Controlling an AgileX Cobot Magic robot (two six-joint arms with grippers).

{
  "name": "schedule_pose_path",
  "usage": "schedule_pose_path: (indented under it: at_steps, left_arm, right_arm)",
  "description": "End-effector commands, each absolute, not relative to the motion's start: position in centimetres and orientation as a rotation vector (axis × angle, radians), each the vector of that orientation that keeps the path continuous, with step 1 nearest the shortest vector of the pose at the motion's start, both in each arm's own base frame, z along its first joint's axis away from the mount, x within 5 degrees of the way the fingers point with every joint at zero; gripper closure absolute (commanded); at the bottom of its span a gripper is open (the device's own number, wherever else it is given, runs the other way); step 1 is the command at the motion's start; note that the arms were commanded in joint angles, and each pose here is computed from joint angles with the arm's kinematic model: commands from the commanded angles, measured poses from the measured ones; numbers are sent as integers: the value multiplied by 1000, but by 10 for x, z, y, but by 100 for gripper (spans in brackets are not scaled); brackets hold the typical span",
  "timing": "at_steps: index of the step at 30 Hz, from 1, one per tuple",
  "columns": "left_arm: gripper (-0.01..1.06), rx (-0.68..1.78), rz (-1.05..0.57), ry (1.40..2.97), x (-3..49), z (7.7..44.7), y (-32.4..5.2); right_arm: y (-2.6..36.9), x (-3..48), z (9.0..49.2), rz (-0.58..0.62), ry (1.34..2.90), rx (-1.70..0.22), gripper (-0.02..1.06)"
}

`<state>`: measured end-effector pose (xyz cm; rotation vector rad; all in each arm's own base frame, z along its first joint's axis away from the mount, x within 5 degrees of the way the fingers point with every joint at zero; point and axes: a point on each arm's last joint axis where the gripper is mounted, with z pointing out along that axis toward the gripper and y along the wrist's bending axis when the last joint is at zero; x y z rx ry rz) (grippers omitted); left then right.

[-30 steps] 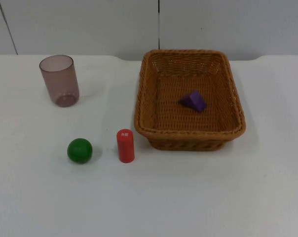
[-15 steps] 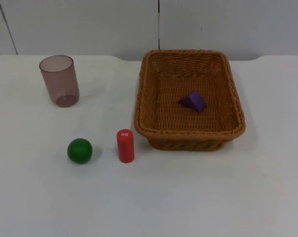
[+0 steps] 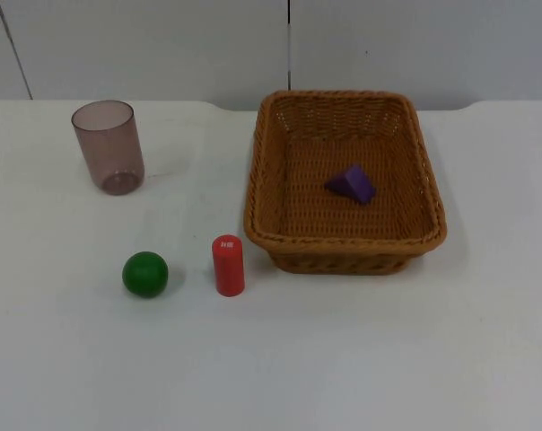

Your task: Pick up the basket with the left hand and place the triangular block into the basket with the right hand.

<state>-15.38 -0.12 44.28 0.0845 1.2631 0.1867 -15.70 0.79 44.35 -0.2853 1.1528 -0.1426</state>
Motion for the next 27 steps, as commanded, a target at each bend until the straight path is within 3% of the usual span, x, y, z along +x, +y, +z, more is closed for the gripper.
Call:
schedule_pose_path:
  at_steps: [1,11,27]
  left_arm:
    - [0,87,192,1253,-157,441,-2]
    - [0,102,146,1314,-157,433,-5]
    - [0,156,47,1381,-144,425,-13]
  right_arm:
    - [10,-157,443,-150,1159,-297,0]
    - [11,-152,431,-117,1298,-311,0]
    - [9,-154,427,-78,1327,-369,0]
